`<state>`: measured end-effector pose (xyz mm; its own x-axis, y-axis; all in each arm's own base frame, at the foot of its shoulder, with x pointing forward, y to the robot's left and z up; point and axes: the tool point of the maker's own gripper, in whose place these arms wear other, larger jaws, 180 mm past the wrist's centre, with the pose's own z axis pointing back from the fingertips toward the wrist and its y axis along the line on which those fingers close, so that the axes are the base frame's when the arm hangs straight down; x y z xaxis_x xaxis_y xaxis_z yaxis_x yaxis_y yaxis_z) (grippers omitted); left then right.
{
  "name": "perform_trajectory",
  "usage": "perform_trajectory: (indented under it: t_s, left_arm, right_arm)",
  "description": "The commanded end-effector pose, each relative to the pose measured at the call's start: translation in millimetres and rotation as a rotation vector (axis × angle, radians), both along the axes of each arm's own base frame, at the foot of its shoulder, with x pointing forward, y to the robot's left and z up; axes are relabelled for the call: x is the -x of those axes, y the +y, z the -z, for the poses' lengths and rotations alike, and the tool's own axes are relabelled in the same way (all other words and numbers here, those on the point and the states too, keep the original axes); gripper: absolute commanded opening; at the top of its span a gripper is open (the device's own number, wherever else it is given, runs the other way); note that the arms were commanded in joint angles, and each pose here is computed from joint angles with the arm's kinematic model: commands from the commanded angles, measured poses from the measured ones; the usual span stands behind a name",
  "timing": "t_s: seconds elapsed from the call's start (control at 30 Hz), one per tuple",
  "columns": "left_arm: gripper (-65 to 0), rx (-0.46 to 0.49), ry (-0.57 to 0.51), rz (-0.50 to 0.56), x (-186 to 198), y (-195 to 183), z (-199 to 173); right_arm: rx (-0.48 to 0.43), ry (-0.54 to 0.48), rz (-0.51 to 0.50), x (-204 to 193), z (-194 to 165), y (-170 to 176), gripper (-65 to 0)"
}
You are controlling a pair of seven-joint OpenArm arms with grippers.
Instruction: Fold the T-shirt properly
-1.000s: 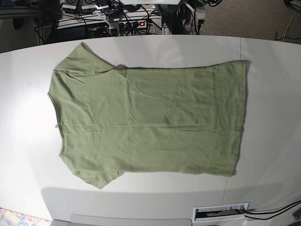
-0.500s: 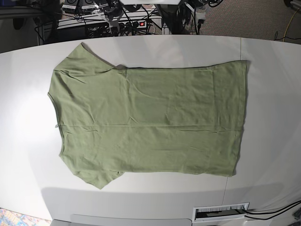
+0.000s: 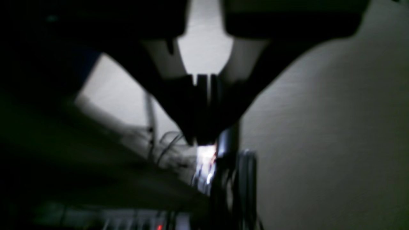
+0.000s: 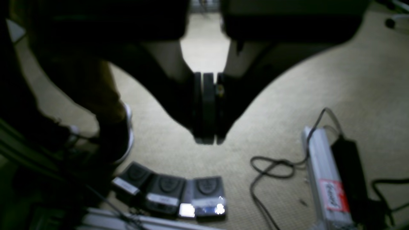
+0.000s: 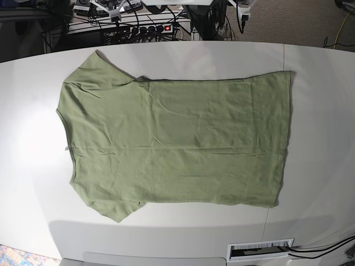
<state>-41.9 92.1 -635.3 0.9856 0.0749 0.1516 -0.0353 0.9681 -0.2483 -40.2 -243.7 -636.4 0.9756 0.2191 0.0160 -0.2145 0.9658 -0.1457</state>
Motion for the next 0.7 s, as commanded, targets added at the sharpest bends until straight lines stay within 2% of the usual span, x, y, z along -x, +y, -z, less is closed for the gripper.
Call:
perform_trajectory:
  t_s: [0.0,0.33,0.67]
  left_arm:
    - [-65.0,0.001,0.031,-0.001,22.8,3.9,-2.9]
    - [-65.0,-0.058,0.011,0.045,50.1,48.0,-22.0]
    - [-65.0,-0.094,-0.094,0.133,61.8,91.7,-72.0]
  right_arm:
    - [0.013,-0.008,-0.011,0.3,-4.1,-10.2,-65.0]
    - [0.049,-0.040,-0.105,2.8,-36.9,-43.9,-65.0]
    - [0.074,-0.119,-0.308,-15.7,-96.8,-77.1,-65.0]
